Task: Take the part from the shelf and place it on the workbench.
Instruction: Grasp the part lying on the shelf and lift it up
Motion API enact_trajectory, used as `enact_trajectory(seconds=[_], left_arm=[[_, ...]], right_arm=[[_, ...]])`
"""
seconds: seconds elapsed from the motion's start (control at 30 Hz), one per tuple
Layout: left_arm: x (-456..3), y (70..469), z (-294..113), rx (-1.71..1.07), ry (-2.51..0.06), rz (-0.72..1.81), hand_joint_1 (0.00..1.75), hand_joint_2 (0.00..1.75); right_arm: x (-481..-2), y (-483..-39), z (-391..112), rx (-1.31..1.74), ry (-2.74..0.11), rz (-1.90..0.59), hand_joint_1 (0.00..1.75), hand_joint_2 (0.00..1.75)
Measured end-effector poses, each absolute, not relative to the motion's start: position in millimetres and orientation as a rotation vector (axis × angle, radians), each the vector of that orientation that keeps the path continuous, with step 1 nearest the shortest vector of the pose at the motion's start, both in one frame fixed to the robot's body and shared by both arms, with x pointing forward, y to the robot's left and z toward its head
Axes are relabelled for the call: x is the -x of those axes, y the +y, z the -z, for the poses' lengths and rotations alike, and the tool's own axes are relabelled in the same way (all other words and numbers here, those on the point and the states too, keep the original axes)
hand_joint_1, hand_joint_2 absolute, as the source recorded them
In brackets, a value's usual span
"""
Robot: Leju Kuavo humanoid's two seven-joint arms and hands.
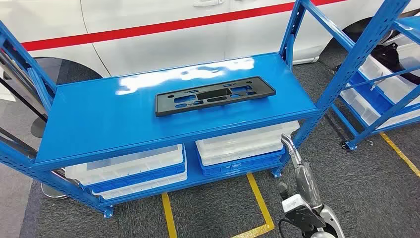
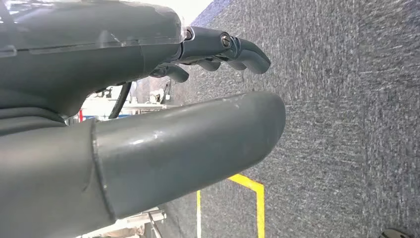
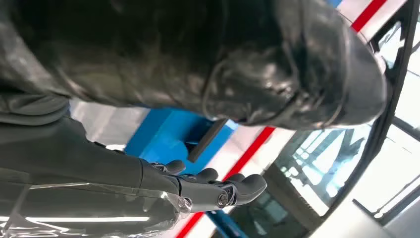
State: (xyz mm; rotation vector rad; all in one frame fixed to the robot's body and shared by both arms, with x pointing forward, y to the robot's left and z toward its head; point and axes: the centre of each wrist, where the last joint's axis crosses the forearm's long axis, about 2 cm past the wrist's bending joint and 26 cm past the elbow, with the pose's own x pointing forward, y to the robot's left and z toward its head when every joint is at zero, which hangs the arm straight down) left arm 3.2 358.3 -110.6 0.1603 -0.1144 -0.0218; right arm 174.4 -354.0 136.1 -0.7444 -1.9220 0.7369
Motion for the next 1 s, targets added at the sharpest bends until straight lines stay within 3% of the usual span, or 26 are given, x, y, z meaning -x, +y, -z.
enact_trajectory(seconds=[0.37,1.0], left_arm=[[-4,362,110,-0.142,-0.116,0.064,0.0,0.0],[-6,363,110,-0.124,-0.099,0.105,0.0,0.0]], right_arm=[[-240,-357,-157,0.939,-1.893,-1.026,0.0,0.0],[-302,-350,-179,1.392,-1.752,-1.429,0.0,0.0]])
